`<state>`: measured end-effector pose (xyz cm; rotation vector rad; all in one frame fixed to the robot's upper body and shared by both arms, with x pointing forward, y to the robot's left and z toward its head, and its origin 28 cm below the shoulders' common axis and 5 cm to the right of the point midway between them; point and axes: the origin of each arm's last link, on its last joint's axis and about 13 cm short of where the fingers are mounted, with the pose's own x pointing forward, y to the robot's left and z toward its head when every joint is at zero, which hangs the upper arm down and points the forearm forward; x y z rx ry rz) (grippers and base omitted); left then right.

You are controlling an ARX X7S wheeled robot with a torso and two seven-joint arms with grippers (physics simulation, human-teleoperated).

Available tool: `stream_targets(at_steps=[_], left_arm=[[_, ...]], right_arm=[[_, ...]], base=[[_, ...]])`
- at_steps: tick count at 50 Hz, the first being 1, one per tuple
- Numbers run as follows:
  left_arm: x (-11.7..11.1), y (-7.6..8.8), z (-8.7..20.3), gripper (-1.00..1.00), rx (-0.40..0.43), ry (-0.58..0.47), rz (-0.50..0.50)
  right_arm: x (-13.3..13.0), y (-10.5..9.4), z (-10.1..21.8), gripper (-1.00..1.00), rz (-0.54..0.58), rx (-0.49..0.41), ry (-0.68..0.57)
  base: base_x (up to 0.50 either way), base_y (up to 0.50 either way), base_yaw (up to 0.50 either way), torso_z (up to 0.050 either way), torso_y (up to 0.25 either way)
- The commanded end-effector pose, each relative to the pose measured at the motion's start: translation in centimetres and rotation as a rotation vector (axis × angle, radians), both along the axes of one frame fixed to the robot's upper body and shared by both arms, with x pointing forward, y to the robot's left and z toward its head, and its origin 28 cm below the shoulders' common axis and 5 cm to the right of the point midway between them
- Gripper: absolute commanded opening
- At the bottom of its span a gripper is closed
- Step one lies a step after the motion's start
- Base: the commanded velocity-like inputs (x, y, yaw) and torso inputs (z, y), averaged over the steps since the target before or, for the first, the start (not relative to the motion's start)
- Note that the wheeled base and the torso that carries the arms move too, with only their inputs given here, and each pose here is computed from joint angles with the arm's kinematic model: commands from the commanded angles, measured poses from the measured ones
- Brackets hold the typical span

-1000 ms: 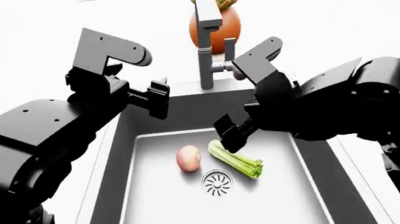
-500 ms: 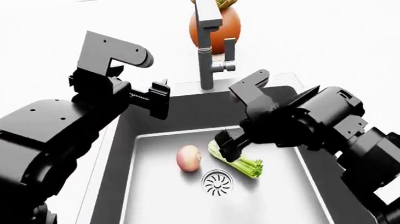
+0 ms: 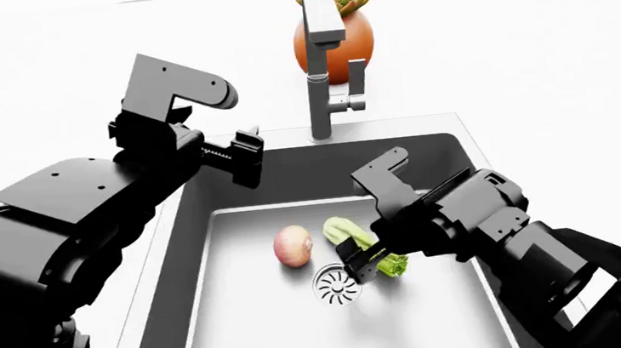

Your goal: Pick the vegetables from the sink and place them on the cutting board.

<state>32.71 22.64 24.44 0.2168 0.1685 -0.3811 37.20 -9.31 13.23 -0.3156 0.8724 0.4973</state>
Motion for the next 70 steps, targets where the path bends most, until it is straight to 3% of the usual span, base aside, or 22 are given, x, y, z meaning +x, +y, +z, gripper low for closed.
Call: stream_targets(at_steps=[1, 21, 22, 34, 43, 48, 57, 70], left_arm=[[0.1, 0.0, -0.3, 1.00, 0.002, 0.005, 0.001], [0.2, -0.1, -0.7, 1.00, 0.005, 0.015, 0.000], [0.3, -0.1, -0.8, 1.00, 0.005, 0.015, 0.000], [0.3, 0.0, -0.5, 1.00, 0.000, 0.009, 0.005], [0.3, 0.0, 0.2, 1.00, -0.009, -0.003, 0.007], [0.3, 0.1, 0.3, 1.00, -0.014, -0.006, 0.009], [0.2, 0.1, 0.3, 1.00, -0.016, -0.007, 0.011], [0.2, 0.3, -1.2, 1.00, 0.048, 0.037, -0.009]], right_arm=[[-0.1, 0.1, -1.8, 1.00, 0.012, -0.018, 0.047], [-0.3, -0.4, -5.3, 1.00, -0.021, -0.004, 0.121], [-0.4, -0.5, -5.5, -1.00, -0.025, -0.012, 0.127], [-0.1, -0.9, -3.6, -1.00, -0.048, -0.035, 0.091], [-0.8, -2.4, 6.5, -1.00, -0.125, 0.043, -0.209], [-1.3, -2.9, 9.3, -1.00, -0.159, 0.065, -0.293], [-1.6, -3.3, 10.0, -1.00, -0.176, 0.080, -0.323], [-3.7, -4.1, 11.3, -1.00, -0.177, 0.096, -0.364]], base=[[0.00, 0.00, 0.00, 0.000, 0.000], [0.00, 0.00, 0.00, 0.000, 0.000], [0.00, 0.00, 0.00, 0.000, 0.000], [0.01, 0.00, 0.00, 0.000, 0.000], [0.00, 0.00, 0.00, 0.000, 0.000], [0.00, 0.00, 0.00, 0.000, 0.000], [0.00, 0.00, 0.00, 0.000, 0.000], [0.00, 0.00, 0.00, 0.000, 0.000]])
